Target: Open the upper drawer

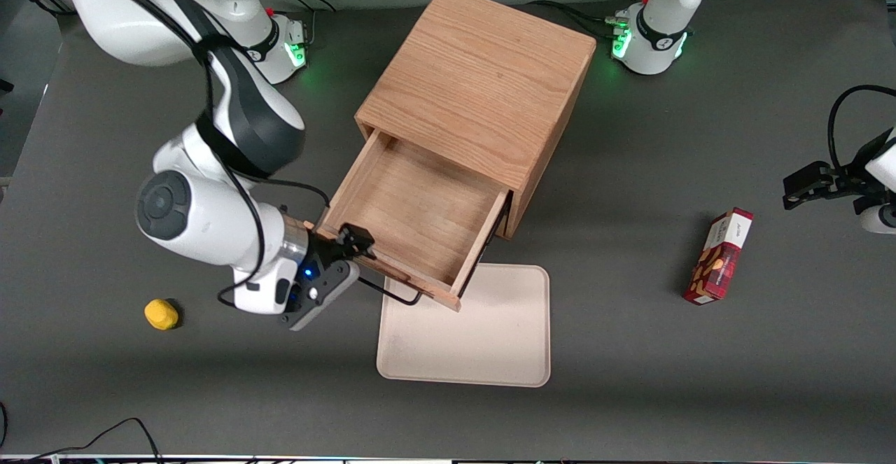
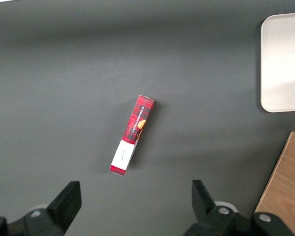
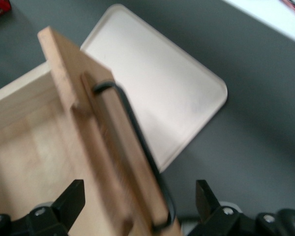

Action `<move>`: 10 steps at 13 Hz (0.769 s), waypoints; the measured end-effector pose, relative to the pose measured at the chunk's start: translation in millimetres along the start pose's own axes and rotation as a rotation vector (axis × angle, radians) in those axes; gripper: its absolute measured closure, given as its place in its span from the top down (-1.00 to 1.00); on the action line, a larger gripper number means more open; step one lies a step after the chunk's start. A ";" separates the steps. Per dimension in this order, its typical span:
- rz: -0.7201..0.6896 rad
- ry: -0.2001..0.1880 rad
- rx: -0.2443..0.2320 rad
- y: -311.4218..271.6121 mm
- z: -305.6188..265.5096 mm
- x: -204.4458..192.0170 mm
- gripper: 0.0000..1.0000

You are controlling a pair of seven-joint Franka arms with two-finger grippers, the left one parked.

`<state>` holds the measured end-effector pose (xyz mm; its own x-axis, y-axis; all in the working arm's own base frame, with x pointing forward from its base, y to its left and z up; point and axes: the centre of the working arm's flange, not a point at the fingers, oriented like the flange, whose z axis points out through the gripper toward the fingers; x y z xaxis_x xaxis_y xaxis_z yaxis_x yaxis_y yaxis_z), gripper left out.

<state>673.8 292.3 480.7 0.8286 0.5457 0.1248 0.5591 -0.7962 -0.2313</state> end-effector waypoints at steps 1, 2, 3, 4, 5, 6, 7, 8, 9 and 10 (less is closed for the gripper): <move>0.022 -0.033 -0.013 1.4 -19.1 -10.8 1.00; 0.036 -0.074 -0.036 6.2 -36.2 -24.1 1.00; 0.048 -0.102 -0.076 12.9 -50.6 -36.0 1.00; 0.063 -0.120 -0.123 22.2 -61.7 -47.3 1.00; 0.086 -0.137 -0.168 32.2 -69.8 -59.3 1.00; 0.122 -0.152 -0.212 44.2 -77.3 -72.5 1.00; 0.163 -0.161 -0.249 59.2 -85.9 -87.2 1.00; 0.206 -0.159 -0.281 76.3 -97.1 -102.4 1.00; 0.246 -0.139 -0.311 93.7 -111.2 -116.6 1.00; 0.283 -0.107 -0.340 110.3 -125.4 -129.8 1.00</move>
<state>631.2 100.9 559.9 0.9527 0.3038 -0.0019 0.3028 -0.9488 0.0901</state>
